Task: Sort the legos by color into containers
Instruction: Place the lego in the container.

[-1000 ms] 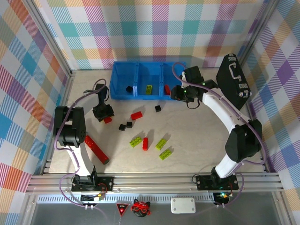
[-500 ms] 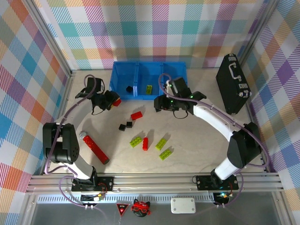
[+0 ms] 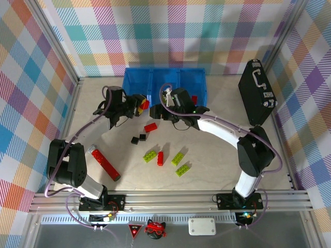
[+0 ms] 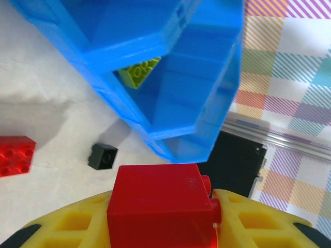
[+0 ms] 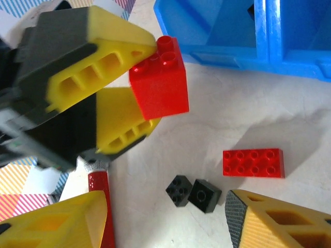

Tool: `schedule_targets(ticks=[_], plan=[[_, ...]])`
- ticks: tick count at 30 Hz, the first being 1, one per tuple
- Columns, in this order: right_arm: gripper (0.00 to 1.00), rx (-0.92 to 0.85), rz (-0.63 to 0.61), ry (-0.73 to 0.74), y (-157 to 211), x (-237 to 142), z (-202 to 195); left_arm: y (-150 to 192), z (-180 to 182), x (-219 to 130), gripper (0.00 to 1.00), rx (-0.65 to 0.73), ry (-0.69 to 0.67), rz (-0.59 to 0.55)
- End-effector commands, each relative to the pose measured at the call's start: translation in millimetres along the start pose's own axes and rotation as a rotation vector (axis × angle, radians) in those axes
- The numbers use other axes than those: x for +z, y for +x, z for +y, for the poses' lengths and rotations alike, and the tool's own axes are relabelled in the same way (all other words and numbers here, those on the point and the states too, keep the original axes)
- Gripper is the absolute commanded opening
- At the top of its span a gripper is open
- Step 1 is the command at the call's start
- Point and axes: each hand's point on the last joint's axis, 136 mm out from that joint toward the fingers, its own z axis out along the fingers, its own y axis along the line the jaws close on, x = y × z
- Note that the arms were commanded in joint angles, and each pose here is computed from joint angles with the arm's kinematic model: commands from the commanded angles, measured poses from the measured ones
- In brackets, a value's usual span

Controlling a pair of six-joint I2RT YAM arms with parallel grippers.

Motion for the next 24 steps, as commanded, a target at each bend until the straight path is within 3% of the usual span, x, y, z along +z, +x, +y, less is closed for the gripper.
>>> schedule_targets(ticks=[1,12,24], plan=[[0.64,-0.044,-0.077,-0.114,-26,4,31,9,-35,-17,0.39,-0.017,0.09,-0.002],[0.62,-0.083,-0.151,-0.175,-44,26,36,23,-40,-18,0.38,-0.038,0.102,0.016],[0.39,-0.109,-0.195,-0.134,-48,31,25,24,-35,-25,0.42,-0.066,0.114,-0.009]])
